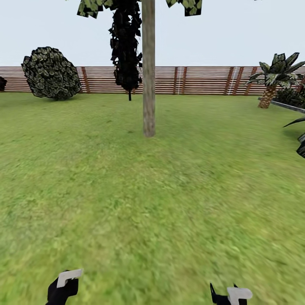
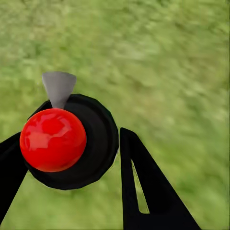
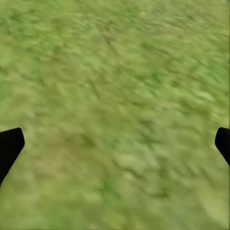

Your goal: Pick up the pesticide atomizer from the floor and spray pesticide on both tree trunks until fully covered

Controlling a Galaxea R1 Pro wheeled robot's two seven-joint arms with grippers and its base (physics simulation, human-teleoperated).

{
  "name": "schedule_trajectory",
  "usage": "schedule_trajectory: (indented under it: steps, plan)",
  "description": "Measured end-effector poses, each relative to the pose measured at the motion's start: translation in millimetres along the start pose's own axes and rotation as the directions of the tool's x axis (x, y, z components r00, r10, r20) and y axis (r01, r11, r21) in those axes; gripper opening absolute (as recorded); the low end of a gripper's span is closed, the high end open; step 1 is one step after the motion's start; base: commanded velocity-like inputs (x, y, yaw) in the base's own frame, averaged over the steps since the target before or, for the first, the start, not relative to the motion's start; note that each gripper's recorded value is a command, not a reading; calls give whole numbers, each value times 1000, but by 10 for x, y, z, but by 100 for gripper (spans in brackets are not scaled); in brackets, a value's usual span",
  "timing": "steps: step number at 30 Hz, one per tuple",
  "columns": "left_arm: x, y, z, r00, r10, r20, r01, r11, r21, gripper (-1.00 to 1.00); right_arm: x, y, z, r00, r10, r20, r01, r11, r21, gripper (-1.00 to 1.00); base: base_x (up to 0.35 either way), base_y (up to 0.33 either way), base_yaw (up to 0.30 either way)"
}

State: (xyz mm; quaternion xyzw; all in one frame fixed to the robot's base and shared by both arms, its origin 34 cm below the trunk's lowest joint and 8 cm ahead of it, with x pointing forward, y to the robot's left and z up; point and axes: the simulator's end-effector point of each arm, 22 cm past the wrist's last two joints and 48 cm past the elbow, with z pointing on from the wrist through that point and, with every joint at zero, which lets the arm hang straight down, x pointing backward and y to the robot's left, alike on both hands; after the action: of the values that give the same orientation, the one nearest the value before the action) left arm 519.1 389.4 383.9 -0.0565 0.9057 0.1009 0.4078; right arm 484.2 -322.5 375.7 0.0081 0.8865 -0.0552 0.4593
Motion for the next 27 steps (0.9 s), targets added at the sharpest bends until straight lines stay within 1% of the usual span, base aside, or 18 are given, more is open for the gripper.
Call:
schedule_trajectory:
  steps: [27]
  plan:
    - [4, 2, -2, 1000, 0, -1, 0, 1000, 0, -100, 0, 2, 0, 1000, 0, 0, 0, 1000, 0, 100, 338, 0, 0]
